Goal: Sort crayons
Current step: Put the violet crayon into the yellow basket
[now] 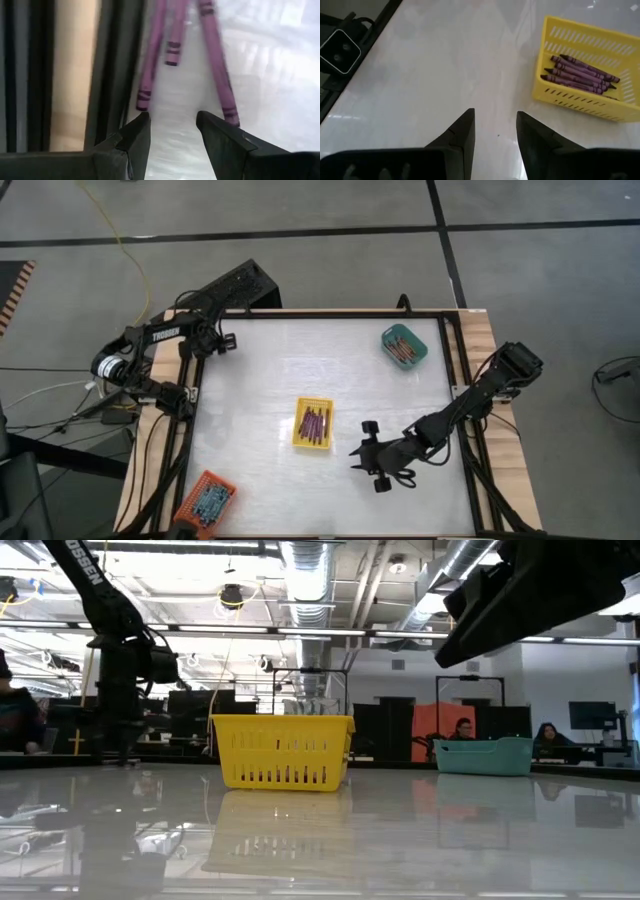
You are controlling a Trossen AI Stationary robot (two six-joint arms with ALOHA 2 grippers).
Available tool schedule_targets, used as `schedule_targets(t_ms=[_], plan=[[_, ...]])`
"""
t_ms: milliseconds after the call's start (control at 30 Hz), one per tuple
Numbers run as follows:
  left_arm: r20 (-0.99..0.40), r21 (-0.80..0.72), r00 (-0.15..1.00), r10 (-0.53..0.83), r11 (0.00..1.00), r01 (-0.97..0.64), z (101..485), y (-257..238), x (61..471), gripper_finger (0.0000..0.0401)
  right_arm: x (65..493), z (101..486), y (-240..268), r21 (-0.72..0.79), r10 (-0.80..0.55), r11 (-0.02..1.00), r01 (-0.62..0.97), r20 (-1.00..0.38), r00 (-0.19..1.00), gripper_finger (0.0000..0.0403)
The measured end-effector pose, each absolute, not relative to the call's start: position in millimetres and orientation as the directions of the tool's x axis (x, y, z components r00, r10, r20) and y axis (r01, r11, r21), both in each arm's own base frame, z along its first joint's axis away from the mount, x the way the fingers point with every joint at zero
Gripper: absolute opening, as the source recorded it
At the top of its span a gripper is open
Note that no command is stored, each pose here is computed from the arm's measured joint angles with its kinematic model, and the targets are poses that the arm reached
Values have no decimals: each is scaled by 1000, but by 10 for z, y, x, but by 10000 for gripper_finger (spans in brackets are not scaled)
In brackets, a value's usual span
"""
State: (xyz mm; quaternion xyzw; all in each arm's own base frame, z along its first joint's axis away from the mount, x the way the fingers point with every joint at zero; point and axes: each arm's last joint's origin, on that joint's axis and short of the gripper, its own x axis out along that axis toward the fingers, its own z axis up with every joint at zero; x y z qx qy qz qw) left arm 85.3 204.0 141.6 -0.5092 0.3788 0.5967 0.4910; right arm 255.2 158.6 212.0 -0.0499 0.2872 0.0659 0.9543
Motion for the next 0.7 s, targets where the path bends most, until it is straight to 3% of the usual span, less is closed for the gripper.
schedule_targets(t_ms=[67, 233, 567, 700], plan=[[-983, -31, 3, 183, -151, -988, 1422, 2013, 861, 162, 2553, 2121, 1586, -57, 98, 986, -154, -554, 827, 138], [-981, -81, 67, 183, -70, -994, 1500, 1942, 918, 162, 2564, 2123, 1569, -56, 92, 987, -147, -554, 827, 138], [-970, -95, 73, 231, -83, -992, 1526, 1910, 1040, 162, 2676, 2247, 1494, -45, 70, 993, -109, -524, 849, 138], [-960, -114, 75, 271, -133, -984, 1539, 1923, 1084, 162, 2711, 2259, 1441, -52, 53, 994, -93, -521, 852, 138]])
